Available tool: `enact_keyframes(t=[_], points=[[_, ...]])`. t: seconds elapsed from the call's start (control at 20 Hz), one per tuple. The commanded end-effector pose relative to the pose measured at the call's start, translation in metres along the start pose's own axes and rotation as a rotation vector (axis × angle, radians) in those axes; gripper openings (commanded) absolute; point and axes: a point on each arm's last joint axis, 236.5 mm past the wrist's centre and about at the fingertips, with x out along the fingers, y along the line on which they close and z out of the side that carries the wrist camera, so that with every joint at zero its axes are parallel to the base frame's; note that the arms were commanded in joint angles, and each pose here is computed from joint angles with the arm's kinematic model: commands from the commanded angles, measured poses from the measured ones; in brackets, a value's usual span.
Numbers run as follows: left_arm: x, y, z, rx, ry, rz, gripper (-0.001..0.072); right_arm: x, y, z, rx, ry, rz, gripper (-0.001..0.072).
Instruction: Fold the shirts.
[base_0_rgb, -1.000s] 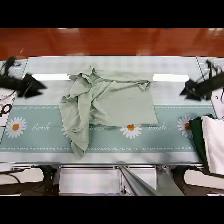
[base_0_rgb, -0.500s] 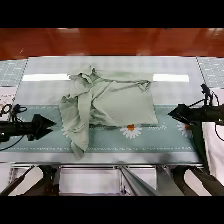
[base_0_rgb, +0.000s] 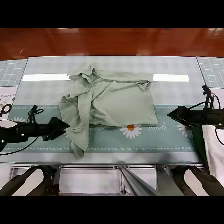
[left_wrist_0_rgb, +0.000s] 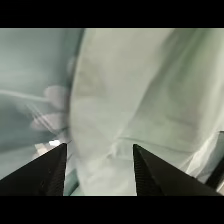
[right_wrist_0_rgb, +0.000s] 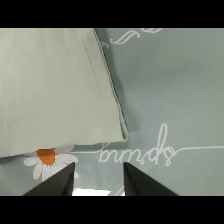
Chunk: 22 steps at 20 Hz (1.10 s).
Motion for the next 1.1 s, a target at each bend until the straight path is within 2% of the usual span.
enact_keyframes(t=[0.0,0.1,0.15,0.25,0.4,0.5,0.7,0.95,1.05], points=[[0.019,-0.009,0.009,0.021,-0.048,0.013,0.0506,0.000,-0.001,0.004,-0.002,-0.019,-0.004,0.0368],[0.025,-0.006,0.008,0.011,-0.027,0.023,0.0506,0.000,0.000,0.004,-0.002,-0.019,-0.003,0.0368],[0.027,-0.005,0.008,0.004,-0.017,0.025,0.0469,0.000,-0.001,0.002,-0.003,-0.011,-0.004,0.0368],[0.027,-0.007,0.009,0.011,-0.009,0.021,0.0026,0.000,-0.006,0.001,-0.003,-0.004,-0.025,0.0368],[0.022,-0.017,0.017,0.037,-0.019,0.008,0.0023,-0.001,-0.051,-0.007,0.037,0.039,-0.207,0.0367],[0.019,-0.022,0.022,0.049,-0.028,0.002,0.0023,0.006,-0.058,-0.021,0.047,0.123,-0.218,0.0368],[0.018,-0.024,0.024,0.054,-0.032,0.000,0.0023,0.032,-0.052,-0.029,0.085,0.213,-0.131,0.0368],[0.018,-0.024,0.024,0.054,-0.033,0.000,0.0023,0.073,-0.014,-0.022,0.183,0.263,0.137,0.0367],[0.019,-0.024,0.024,0.054,-0.033,0.000,0.0023,0.087,-0.006,-0.019,0.224,0.277,0.199,0.0366]])
